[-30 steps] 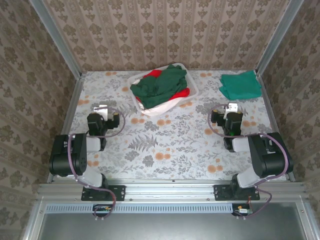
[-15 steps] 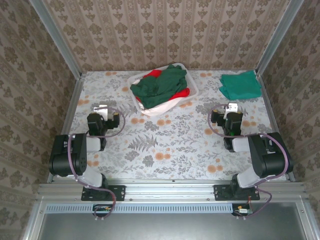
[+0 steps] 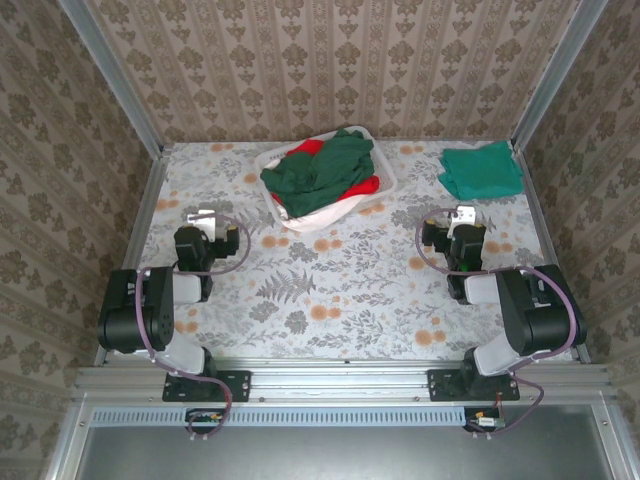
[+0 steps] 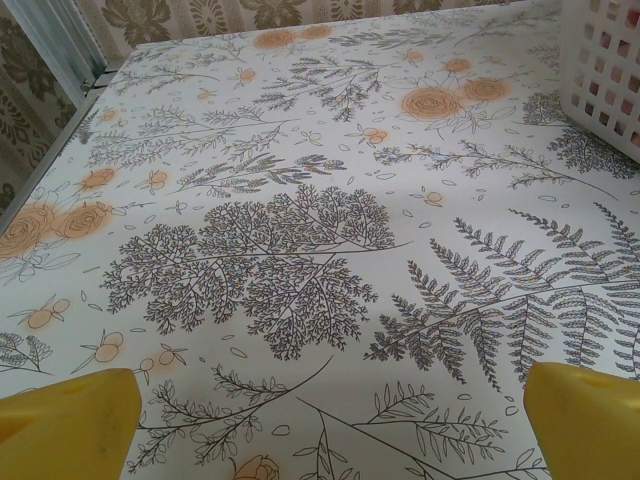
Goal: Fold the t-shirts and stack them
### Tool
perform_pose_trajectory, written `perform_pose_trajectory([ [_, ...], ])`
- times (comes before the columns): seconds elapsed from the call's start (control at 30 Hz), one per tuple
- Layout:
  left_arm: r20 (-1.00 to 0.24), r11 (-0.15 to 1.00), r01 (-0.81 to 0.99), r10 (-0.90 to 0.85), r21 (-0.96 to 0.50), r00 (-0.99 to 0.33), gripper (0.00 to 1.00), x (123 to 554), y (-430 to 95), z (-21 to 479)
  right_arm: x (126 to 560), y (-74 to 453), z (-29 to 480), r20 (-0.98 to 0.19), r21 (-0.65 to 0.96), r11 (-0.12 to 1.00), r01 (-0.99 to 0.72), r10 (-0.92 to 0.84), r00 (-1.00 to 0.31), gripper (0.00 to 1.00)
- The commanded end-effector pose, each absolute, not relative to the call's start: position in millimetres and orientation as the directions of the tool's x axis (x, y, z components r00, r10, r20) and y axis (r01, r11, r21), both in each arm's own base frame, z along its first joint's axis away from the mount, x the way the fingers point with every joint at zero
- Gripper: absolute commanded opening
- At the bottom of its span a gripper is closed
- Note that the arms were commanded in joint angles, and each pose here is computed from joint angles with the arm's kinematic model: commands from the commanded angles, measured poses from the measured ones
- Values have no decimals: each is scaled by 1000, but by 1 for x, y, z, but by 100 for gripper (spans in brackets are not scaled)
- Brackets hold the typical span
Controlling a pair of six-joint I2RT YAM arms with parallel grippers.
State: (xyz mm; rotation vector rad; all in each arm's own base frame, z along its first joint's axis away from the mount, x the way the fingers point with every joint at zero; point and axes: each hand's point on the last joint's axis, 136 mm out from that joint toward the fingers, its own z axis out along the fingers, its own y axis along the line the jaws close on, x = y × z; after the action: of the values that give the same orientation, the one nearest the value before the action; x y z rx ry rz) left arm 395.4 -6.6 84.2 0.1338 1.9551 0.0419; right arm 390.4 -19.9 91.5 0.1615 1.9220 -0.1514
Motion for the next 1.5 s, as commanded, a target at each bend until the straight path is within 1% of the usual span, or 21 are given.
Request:
perform_pose_trajectory([
  [0.0,-933,994,72,97,77,-345,100,400,-7,94,395,-18,100,-947,-18,984,176,40,-320,100],
  [0.07,-937,996,35,93,86,-336,100,400,-2,102,394,-23,106,-953,-35,973,228,36,-302,100],
  [0.17,-922,986,-101,84,132,-379,100,392,8,139,386,-16,117,-963,-54,977,208,4,-269,100],
  [0.2,-909,984,-133,51,116,-413,100,387,10,155,381,-19,126,-964,-86,961,262,-14,-266,100],
  [0.27,-908,989,-149,-60,3,-416,100,378,5,194,372,-21,157,-960,-99,945,312,-9,-278,100],
  [0.33,-883,982,-156,-166,-107,-439,100,363,-2,219,366,-13,201,-970,9,962,274,75,-232,100],
  [0.4,-868,962,-179,-263,-204,-421,100,348,-3,239,353,-1,242,-958,190,957,218,229,-172,100],
  [0.43,-862,951,-178,-304,-252,-406,100,341,-4,240,344,2,248,-925,301,929,216,340,-171,100],
  [0.47,-863,947,-128,-320,-294,-390,100,340,-11,244,338,3,249,-890,391,895,215,427,-161,100],
  [0.5,-877,949,-38,-305,-313,-371,100,341,-24,251,334,6,250,-859,461,866,191,490,-147,100],
  [0.53,-886,948,16,-291,-318,-360,100,343,-33,256,332,17,249,-843,498,860,115,511,-169,100],
  [0.6,-877,947,64,-264,-315,-402,100,349,-48,253,327,57,253,-840,519,847,-117,480,-255,100],
  [0.63,-874,950,94,-232,-298,-428,100,354,-57,251,324,72,251,-833,526,832,-177,464,-301,100],
  [0.7,-854,957,165,-128,-240,-503,100,368,-81,241,321,88,229,-780,554,821,-135,455,-430,100],
  [0.77,-826,962,206,-32,-177,-563,100,383,-97,233,317,105,213,-759,523,843,-123,396,-517,100],
  [0.87,-784,956,278,102,-93,-613,100,409,-120,220,310,121,189,-738,464,881,-94,326,-591,100],
  [1.0,-753,905,425,258,-31,-605,100,447,-155,200,301,137,173,-715,448,888,-101,288,-637,100],
  [1.1,-677,918,396,304,20,-671,100,474,-155,177,298,142,163,-710,433,898,-80,285,-644,100],
  [1.27,-617,873,488,383,-3,-688,100,509,-190,150,316,148,144,-684,431,902,-12,318,-657,100],
  [1.37,-536,857,515,425,-22,-730,99,512,-204,123,334,163,142,-663,461,887,-15,333,-671,100],
  [1.47,-487,842,538,453,-43,-747,99,494,-214,106,355,172,138,-656,487,873,5,369,-659,100],
])
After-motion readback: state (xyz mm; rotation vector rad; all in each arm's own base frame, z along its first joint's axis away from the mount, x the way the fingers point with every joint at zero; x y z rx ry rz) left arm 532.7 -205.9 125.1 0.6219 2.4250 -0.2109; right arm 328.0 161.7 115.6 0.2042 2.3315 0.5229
